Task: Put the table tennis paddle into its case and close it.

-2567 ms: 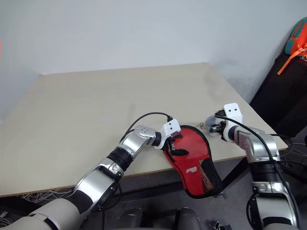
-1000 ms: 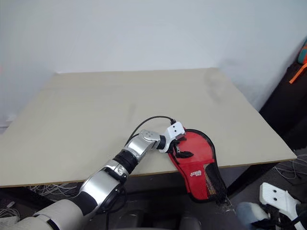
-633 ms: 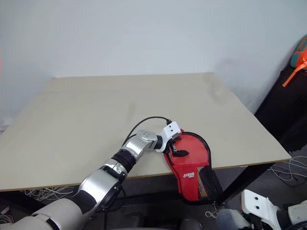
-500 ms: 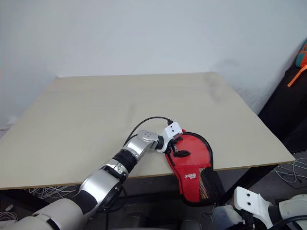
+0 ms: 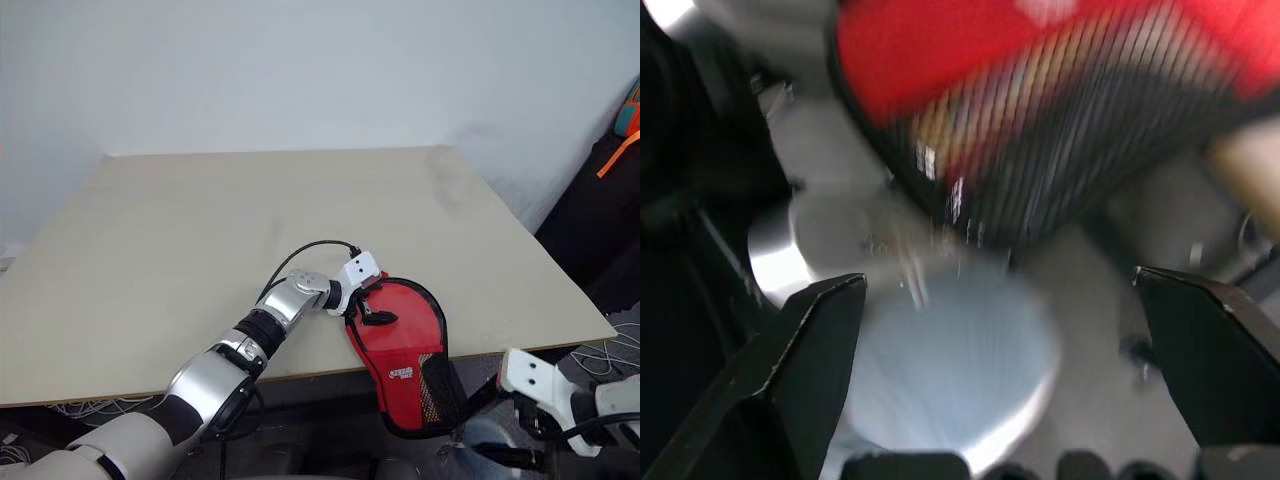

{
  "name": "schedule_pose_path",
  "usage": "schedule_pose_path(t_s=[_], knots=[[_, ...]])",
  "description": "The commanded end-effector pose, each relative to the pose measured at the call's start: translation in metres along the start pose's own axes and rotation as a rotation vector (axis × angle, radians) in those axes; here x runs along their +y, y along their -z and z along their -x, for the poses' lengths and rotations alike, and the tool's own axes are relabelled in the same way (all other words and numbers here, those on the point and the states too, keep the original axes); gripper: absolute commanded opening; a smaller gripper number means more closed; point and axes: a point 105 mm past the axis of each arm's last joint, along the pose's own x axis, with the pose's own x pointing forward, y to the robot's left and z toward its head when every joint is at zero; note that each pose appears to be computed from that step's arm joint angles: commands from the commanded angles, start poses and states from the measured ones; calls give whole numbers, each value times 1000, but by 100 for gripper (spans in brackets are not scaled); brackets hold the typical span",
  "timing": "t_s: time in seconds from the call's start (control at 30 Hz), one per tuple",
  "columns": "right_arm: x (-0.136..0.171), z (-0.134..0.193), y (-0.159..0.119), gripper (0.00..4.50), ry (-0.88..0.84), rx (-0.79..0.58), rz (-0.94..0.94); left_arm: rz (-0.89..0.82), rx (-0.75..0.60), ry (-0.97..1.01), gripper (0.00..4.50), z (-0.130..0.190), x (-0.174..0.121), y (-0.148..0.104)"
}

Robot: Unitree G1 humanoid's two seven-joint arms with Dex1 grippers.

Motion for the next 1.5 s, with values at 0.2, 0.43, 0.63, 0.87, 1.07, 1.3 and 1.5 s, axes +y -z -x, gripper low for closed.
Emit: schedule_pose_path(t_s=[0.2, 0.43, 0.63, 0.87, 1.07, 1.3, 1.5], knots=[[-77, 20, -64, 447, 310, -325, -152, 64, 101, -34, 450, 8, 9, 32], [-142, -14, -72, 447, 481, -343, -421, 72, 102, -43, 450, 11, 12, 32], [-152, -66, -60, 447, 450, -245, -560, 76, 105, -54, 450, 16, 16, 34], [-154, -88, -62, 447, 423, -261, -603, 105, -18, 20, 450, 28, 14, 15], [-159, -94, -61, 447, 419, -267, -632, 112, -134, 123, 450, 56, 13, -5], [-158, -103, -65, 388, 399, -273, -611, 133, -183, 74, 450, 86, 33, -13], [-149, -108, -68, 176, 360, -268, -542, 159, -200, 15, 450, 102, 48, -12]])
